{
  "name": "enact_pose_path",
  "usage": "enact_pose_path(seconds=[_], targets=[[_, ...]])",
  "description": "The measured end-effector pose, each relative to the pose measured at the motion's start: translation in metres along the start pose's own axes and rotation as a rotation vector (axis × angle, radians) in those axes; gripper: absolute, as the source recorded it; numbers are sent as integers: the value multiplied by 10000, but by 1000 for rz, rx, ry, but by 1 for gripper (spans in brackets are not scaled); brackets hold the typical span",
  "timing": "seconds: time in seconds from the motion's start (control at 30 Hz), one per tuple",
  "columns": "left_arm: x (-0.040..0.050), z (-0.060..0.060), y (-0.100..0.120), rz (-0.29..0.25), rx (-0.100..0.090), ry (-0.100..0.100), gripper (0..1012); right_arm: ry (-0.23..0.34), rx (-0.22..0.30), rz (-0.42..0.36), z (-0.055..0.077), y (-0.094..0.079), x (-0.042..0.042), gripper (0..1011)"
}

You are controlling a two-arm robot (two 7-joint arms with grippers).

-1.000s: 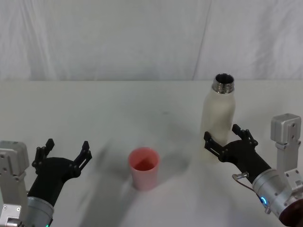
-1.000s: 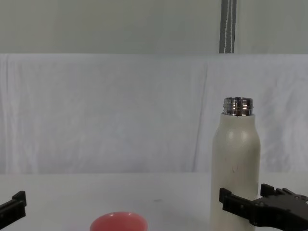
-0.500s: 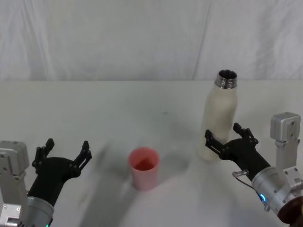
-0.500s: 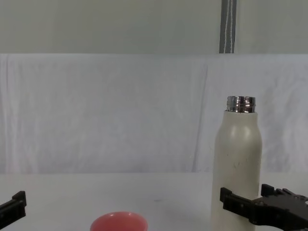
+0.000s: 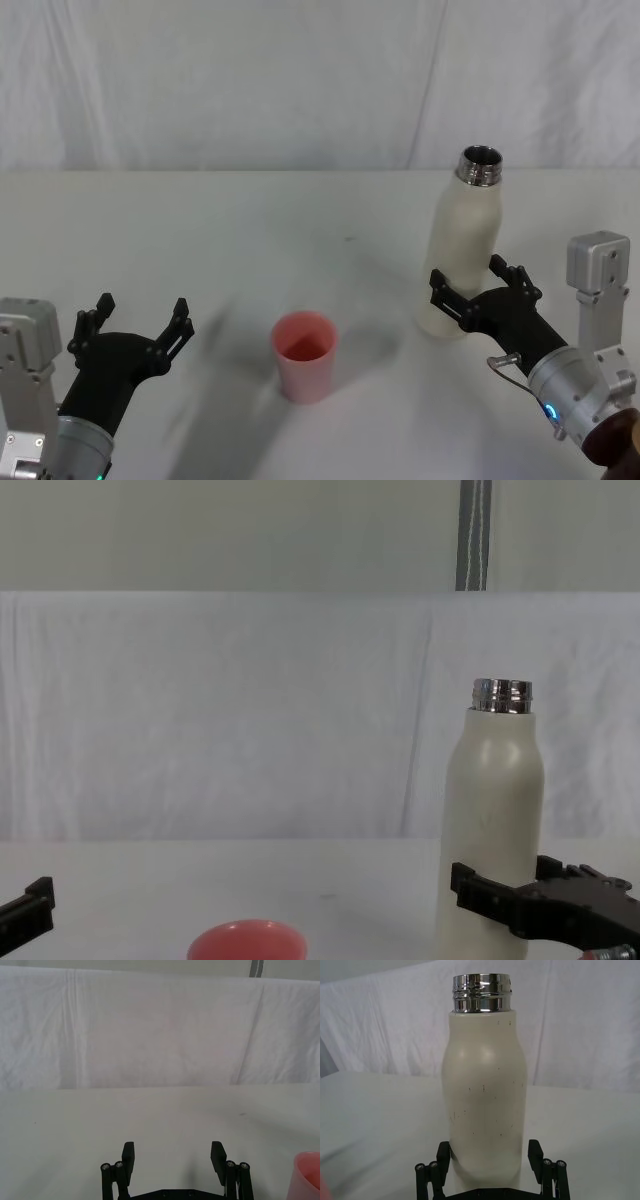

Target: Grasp the thermos with one hand and pour water into the cup lid.

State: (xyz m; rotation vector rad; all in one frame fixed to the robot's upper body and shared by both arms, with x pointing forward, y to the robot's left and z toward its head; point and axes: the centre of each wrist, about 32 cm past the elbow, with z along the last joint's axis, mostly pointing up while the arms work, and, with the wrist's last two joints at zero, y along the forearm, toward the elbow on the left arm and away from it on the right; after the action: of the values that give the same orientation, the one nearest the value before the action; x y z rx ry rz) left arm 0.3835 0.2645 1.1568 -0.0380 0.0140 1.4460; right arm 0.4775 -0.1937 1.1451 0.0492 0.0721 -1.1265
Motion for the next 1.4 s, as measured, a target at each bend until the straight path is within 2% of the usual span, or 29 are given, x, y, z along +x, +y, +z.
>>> enact_pose_path(seconds=[0.8,1.4], targets=[[0,0,0,0,0,0,1001,4,-2,28,-2,130,-73,1002],[0,0,0,0,0,0,1001,3,-2,35,-17,202,-75,1002]])
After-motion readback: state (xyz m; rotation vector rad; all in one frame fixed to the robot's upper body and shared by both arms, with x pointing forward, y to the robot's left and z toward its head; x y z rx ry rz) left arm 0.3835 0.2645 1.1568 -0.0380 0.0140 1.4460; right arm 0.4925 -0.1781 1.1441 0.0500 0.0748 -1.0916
